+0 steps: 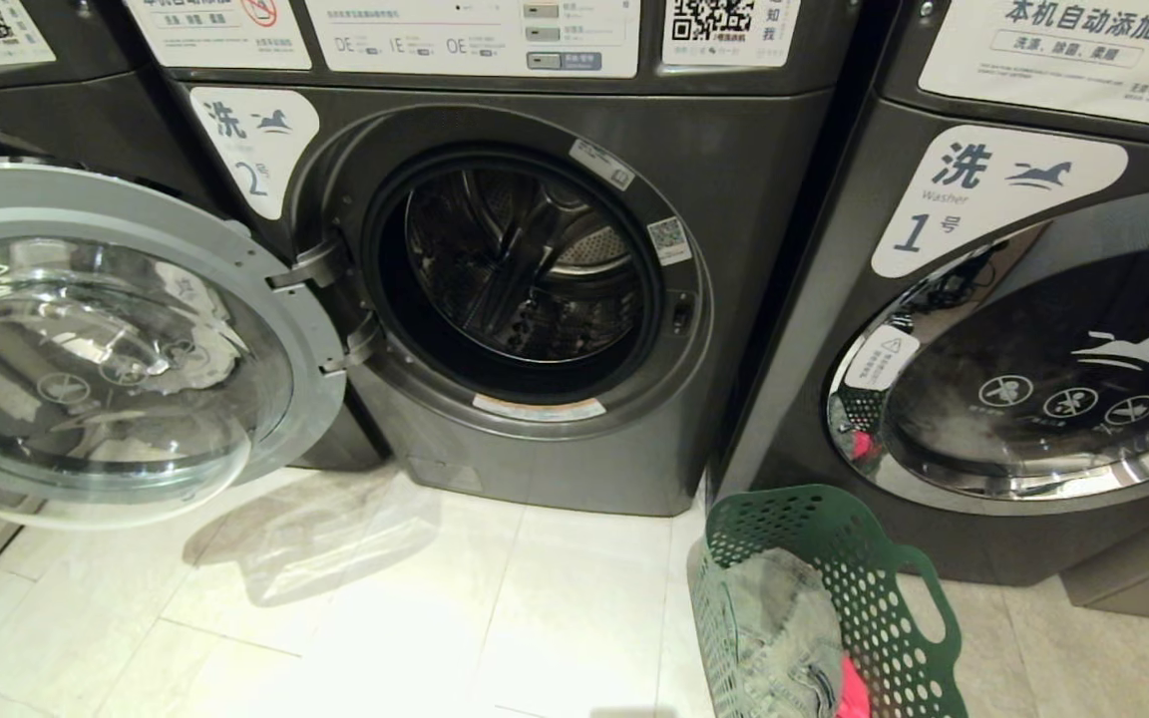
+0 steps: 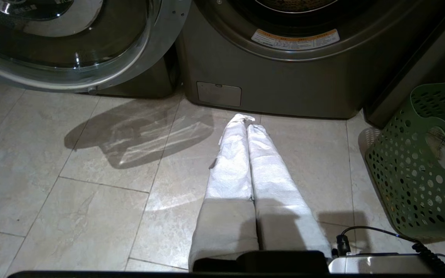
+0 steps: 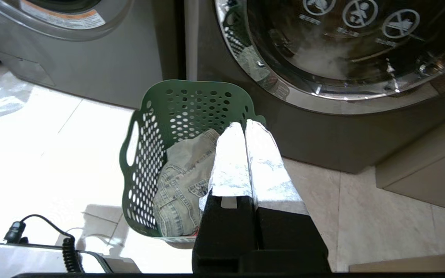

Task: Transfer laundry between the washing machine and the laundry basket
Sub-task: Pick a cloth and place it into the basket

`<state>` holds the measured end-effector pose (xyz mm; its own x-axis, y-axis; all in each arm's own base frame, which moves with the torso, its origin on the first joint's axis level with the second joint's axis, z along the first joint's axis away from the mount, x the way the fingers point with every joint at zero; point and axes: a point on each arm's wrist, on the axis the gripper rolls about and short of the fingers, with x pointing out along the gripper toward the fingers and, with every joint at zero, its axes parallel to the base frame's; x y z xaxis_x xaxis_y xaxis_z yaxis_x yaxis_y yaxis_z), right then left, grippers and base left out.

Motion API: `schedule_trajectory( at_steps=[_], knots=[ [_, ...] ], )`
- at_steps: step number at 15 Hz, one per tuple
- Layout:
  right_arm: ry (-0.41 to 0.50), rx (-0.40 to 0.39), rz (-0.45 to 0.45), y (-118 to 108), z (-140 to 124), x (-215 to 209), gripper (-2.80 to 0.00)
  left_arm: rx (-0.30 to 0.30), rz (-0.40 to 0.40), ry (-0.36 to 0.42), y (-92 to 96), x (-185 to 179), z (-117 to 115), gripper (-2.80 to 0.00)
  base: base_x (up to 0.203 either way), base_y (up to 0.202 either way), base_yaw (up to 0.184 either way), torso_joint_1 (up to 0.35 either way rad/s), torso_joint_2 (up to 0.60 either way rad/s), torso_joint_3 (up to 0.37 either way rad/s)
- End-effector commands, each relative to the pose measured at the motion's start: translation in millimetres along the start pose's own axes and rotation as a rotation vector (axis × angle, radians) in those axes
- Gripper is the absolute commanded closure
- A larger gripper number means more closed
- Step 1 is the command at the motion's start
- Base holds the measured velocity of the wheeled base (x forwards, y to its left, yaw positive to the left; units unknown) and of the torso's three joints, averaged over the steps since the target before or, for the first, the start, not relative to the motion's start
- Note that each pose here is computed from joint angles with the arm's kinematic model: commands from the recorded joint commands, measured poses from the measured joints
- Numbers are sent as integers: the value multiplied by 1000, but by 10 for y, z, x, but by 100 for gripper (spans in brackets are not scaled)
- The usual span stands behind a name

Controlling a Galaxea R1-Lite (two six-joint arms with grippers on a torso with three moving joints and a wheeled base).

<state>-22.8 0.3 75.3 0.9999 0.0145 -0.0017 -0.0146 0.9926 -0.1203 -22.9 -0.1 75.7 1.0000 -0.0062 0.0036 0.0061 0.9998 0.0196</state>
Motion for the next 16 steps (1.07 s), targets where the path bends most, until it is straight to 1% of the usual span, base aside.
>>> schedule_trajectory(
  at_steps=[1, 6, 9, 15, 16],
  knots=[
    [1, -1, 0, 0, 1, 1, 0, 0, -1, 1, 0, 1, 1, 0, 0, 0, 0, 0, 0, 0],
    [3, 6, -1, 0, -1, 1, 0, 0, -1, 1, 0, 1, 1, 0, 0, 0, 0, 0, 0, 0],
    [2, 48, -2, 0, 1, 1, 0, 3, -2, 4, 0, 2, 0, 0, 0, 0, 0, 0, 0, 0],
    [2, 47, -2, 0, 1, 1, 0, 3, -3, 3, 0, 1, 0, 0, 0, 0, 0, 0, 0, 0],
    [2, 47, -2, 0, 1, 1, 0, 3, -3, 4, 0, 2, 0, 0, 3, 6, -80, -2, -2, 2]
  ],
)
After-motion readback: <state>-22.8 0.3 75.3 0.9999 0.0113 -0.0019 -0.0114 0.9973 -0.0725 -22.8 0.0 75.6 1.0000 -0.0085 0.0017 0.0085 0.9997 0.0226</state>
